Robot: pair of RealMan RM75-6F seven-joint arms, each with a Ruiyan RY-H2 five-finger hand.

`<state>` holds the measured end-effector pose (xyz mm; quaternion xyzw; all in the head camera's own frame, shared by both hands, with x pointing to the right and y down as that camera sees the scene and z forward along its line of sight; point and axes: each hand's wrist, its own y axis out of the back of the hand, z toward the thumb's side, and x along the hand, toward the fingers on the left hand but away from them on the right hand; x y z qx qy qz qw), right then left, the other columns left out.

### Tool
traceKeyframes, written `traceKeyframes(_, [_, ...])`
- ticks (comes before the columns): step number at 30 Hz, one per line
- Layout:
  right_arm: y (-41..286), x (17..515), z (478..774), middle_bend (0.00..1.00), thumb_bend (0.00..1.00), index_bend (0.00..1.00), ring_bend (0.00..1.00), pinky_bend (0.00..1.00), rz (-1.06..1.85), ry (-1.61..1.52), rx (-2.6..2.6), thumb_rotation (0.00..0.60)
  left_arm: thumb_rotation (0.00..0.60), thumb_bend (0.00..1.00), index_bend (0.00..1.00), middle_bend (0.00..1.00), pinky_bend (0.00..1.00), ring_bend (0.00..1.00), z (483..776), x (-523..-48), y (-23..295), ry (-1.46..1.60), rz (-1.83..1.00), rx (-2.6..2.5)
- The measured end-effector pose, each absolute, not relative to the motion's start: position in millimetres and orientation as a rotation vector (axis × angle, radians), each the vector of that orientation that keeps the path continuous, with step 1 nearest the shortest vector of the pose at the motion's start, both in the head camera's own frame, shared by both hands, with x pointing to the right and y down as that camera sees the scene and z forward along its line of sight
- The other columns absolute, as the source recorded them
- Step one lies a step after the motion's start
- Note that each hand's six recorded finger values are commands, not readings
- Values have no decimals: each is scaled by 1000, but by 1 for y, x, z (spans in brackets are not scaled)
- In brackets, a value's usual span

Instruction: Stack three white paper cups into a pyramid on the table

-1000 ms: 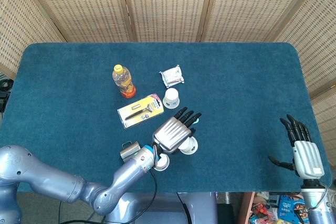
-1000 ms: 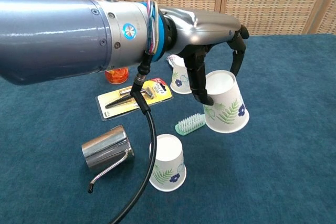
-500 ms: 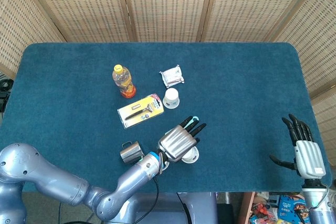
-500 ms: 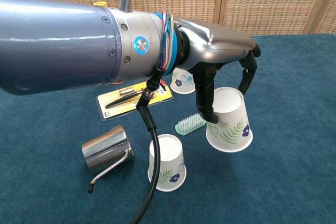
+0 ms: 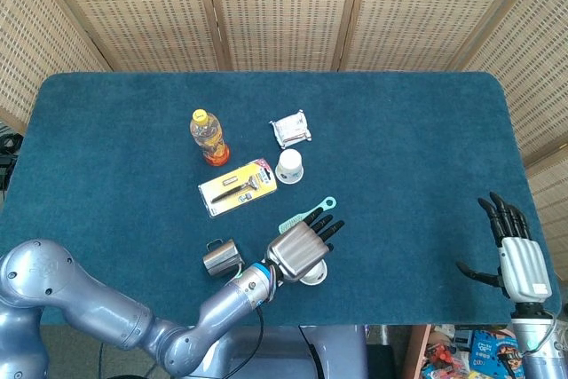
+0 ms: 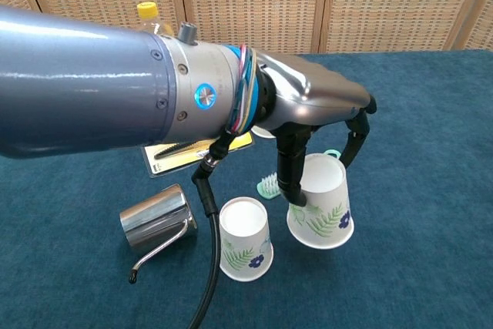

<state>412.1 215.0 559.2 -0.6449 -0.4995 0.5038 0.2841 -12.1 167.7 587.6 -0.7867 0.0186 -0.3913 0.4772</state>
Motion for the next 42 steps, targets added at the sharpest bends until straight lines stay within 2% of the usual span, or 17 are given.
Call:
traceKeyframes(14, [215, 412, 558, 0, 71, 74, 0, 0, 1344, -1343, -1718, 600, 600, 226, 445, 0, 0, 0, 605, -20, 178, -15, -1017, -1883])
traceKeyframes(25, [214, 413, 558, 0, 72, 74, 0, 0, 1341, -1349, -1713, 600, 600, 225, 344, 0, 0, 0, 615, -22, 184, -30, -1038, -1860])
traceKeyframes(30, [214, 413, 558, 0, 72, 74, 0, 0, 1340, -1349, -1713, 600, 600, 225, 269, 0, 0, 0, 615, -23, 180, 0, -1043, -1849])
traceKeyframes(42, [215, 412, 559, 0, 71, 74, 0, 0, 1347, -1340, -1712, 600, 600, 225, 268, 0, 0, 0, 596, -38, 161, 169, -1037, -1894])
